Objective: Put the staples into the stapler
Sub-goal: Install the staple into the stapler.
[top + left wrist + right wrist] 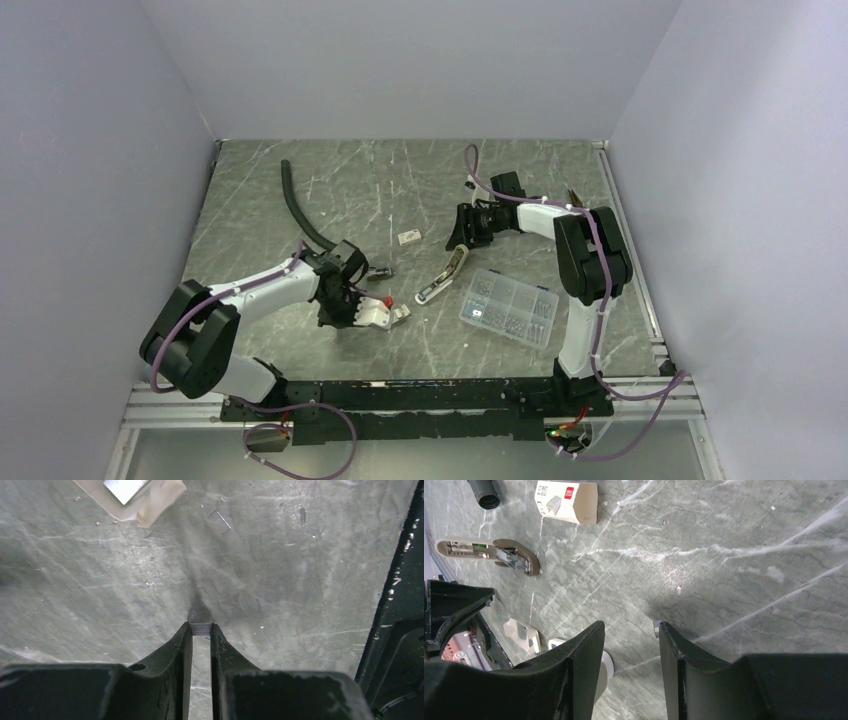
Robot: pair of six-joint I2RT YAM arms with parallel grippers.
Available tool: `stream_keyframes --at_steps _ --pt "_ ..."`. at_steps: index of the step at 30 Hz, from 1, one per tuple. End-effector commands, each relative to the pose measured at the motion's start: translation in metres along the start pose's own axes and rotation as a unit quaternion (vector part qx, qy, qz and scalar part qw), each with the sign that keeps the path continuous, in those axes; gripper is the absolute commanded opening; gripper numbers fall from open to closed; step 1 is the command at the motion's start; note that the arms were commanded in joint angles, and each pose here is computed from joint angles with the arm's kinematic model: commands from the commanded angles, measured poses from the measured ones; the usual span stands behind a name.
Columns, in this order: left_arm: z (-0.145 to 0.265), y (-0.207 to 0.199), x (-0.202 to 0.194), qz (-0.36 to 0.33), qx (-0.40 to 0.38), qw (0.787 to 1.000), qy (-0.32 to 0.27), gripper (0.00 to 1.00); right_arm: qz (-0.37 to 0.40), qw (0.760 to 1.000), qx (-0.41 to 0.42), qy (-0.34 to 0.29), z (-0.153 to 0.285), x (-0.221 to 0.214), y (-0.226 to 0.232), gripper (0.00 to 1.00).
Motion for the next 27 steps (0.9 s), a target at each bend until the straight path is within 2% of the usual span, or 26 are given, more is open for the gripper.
stream_keyframes --at_steps 1,10,20,27 --pt "0.001 0.011 0.005 -0.009 0.023 1.0 -0.01 0.14 0.041 0.999 0.007 -0.032 0.017 0.018 0.016 0.48" --pt "0.006 0.028 0.013 0.035 0.044 0.998 -0.019 0.12 0.038 0.998 0.027 -0.036 0.024 0.02 0.018 0.47" --pt "0.033 0.07 0.038 0.14 0.088 0.985 -0.044 0.11 0.041 0.997 0.039 -0.047 0.039 0.023 0.024 0.46" --pt "0.052 0.11 0.058 0.146 0.103 0.982 -0.063 0.11 0.04 0.996 0.051 -0.057 0.048 0.023 0.026 0.46"
Point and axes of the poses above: each gripper's point midway between its finger pads, its own z axis back along the fingers, its own y axis along the line the jaws close on, x = y × z, the point moved 8 cm from there along z, back along the fingers, and after that the axes turned 11 degrees about -z, right-handed, at the moved point
